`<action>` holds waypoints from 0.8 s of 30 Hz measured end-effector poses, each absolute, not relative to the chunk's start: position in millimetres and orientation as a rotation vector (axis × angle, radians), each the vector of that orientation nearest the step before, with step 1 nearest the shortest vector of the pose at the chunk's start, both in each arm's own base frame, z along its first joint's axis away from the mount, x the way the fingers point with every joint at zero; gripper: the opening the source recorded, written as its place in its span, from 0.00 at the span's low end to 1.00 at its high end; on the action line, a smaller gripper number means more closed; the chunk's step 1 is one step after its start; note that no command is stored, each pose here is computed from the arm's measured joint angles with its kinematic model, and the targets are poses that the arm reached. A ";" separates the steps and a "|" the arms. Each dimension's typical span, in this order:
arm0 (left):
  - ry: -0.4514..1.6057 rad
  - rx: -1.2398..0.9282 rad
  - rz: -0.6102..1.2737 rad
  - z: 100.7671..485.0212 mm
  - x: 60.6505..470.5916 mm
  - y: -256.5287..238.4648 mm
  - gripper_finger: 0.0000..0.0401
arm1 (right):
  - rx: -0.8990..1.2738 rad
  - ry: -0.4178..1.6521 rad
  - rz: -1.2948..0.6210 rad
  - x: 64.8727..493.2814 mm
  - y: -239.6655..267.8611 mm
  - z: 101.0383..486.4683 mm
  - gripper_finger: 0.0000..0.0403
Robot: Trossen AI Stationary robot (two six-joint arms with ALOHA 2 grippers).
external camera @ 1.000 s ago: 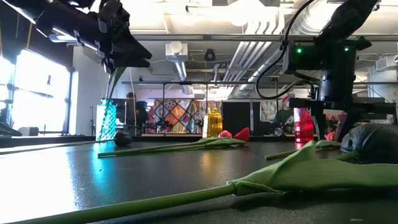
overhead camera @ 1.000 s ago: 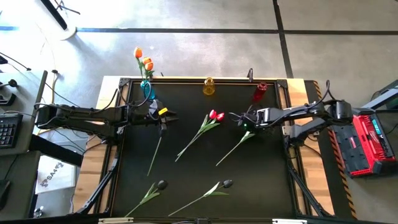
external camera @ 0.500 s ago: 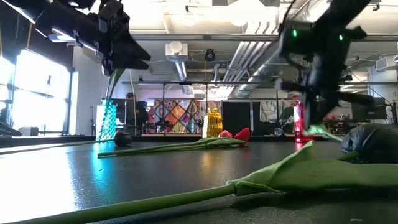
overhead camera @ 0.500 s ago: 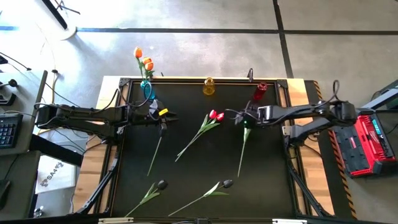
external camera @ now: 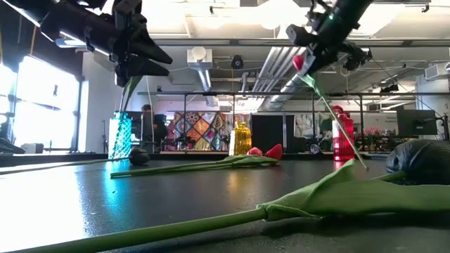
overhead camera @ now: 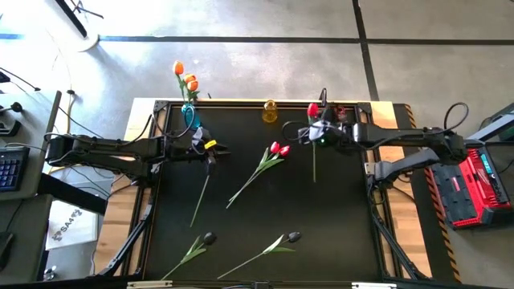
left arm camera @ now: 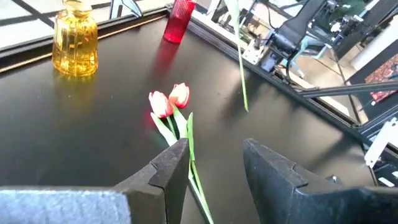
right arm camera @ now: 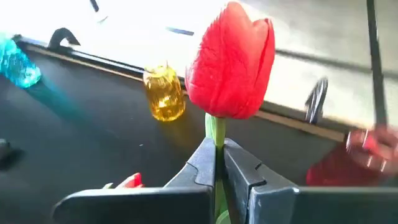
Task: Sort flowers into vase by color
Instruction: Put the right red flower into the red vase
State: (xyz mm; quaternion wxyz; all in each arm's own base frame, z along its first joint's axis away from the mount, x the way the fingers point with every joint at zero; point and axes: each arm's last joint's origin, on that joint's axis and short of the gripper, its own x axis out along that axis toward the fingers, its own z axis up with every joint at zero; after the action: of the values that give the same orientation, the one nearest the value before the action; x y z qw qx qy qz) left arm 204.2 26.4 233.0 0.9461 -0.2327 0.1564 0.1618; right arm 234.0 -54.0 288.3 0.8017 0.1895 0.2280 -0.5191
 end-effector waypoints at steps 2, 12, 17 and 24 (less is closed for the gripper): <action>0.337 -0.481 0.335 231.2 203.5 26.4 0.34 | 0.353 0.518 -1.097 234.0 -60.6 294.2 0.01; 0.364 -0.565 0.423 226.8 199.2 22.5 0.33 | 0.200 0.293 -1.182 228.2 -90.0 328.0 0.00; 0.152 -0.477 0.472 252.1 191.7 22.0 0.28 | 0.047 0.008 -0.788 243.7 -107.1 350.0 0.00; 0.119 -0.400 0.504 263.2 174.1 25.2 0.22 | -0.014 0.174 -0.985 224.9 -119.2 341.9 0.00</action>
State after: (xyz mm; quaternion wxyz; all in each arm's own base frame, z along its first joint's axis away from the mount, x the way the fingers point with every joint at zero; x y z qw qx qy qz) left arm 174.1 25.2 263.2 0.9470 -0.1963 0.0583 0.2476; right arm 224.9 -119.2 341.9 0.8774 -0.0066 0.0832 -0.4724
